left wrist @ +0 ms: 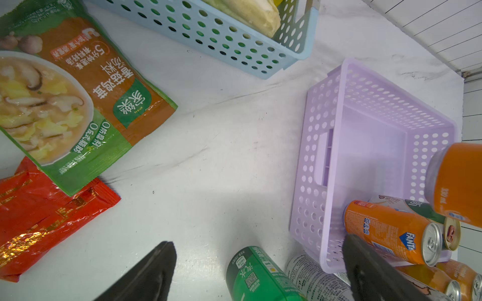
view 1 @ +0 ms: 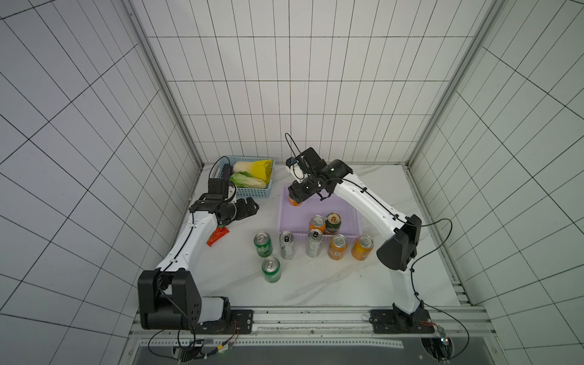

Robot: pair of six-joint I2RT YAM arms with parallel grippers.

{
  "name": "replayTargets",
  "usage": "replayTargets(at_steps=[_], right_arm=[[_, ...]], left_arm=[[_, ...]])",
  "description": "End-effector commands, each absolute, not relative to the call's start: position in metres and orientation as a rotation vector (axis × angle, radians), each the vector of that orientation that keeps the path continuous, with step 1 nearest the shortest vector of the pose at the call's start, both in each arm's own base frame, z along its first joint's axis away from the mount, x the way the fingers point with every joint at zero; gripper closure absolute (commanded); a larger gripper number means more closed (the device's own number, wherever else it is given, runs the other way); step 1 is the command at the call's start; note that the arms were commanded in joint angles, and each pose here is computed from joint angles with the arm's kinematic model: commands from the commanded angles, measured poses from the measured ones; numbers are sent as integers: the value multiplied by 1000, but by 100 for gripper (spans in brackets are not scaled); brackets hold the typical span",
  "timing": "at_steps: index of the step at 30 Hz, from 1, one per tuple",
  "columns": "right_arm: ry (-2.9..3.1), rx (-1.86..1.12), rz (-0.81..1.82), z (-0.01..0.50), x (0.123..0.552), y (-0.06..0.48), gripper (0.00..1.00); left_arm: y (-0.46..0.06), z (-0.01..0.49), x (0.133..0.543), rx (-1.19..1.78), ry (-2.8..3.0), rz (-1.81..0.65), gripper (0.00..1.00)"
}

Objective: Take out the drinks from the basket
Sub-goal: Pick up the drink from the basket, then place the drink at the center of the board.

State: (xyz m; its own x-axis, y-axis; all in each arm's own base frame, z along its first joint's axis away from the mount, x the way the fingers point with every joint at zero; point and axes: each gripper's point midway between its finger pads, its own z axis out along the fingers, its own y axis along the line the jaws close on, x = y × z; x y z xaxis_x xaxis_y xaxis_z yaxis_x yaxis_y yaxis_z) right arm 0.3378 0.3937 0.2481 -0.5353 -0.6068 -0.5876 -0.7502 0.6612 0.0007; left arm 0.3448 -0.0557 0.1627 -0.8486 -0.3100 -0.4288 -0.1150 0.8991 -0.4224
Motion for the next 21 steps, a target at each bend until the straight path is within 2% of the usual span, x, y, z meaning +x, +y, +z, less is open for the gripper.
replayTargets(at_steps=[1,21], right_arm=[[2272,-1043,351,280,317,386,42],[2198,-1102,436,336,205,353,42]], left_arm=[[-55,162,348,-291,2551,-531,2],[-53,173,347,-281,2518,-532,2]])
